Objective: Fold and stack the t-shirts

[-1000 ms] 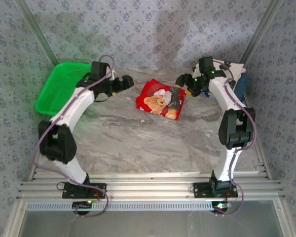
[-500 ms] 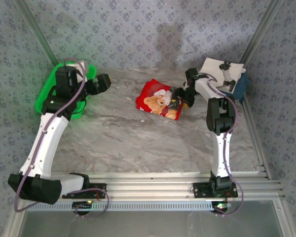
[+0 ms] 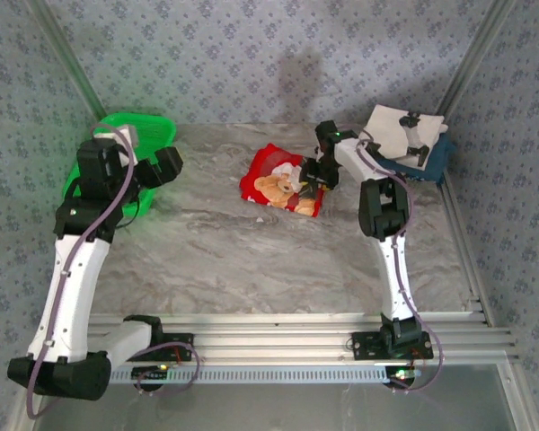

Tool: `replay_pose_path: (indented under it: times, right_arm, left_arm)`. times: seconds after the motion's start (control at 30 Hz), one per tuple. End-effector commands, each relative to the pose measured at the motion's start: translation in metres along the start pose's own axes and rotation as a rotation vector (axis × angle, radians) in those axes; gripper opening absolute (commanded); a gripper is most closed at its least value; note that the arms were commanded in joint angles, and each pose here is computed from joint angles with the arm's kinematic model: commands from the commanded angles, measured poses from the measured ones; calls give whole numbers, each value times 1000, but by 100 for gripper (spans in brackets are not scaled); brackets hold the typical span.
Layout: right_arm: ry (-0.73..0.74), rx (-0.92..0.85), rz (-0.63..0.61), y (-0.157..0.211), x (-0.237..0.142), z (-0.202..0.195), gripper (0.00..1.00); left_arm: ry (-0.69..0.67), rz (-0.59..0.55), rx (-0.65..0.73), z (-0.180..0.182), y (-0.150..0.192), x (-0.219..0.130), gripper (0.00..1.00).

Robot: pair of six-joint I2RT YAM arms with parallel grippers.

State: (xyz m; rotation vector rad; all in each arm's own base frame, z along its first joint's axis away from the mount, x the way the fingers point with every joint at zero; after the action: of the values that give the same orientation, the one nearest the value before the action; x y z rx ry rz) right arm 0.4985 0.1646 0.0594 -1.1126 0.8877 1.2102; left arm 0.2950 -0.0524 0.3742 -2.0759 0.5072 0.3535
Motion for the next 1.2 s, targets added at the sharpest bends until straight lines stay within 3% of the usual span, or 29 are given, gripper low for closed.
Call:
replay_pose_path:
  times: [0.0,0.17,0.53,0.6,0.73,0.93,1.0,1.17]
  right_arm:
    - [149,-6,105,28,2,-23,63]
    - [216,-54,92,29,-11,-21,64]
    - [276,-81,202,54,19,-29,64]
    - [276,-79,216,60,28,-30,59]
    - [276,-74,244,72,40,-32,33]
    - [290,-94,210,68,37,-35,6]
    - [307,-123,147,54,20,-31,0]
    - [389,-218,-69,9,-56,-17,0]
  left_arm:
    - [-37,12,17,10,7,-6,100]
    - [-40,11,2,12,9,-4,100]
    - [-60,17,-4,17,13,-4,100]
    - [-63,18,-5,19,14,-4,100]
    - [-72,19,-8,21,15,-4,100]
    - [-86,19,-5,25,16,-3,100]
    - [-91,16,-2,26,15,-3,100]
    - [-46,-11,5,19,11,0,100]
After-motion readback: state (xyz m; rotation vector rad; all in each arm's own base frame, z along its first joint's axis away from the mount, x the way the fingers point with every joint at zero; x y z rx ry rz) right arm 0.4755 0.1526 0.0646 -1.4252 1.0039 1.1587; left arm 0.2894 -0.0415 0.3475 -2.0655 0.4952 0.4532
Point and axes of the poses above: each hand's point on the last joint's axis, 136 mm out from that joint toward the fingers, its own x axis out along the fingers, its own z axis along the line the jaws close on, y = z × x, the point moved 3 cm from there along -x, back along the fingers, and after that the axes turned 8 degrees about -x, right-handed, at the moved point
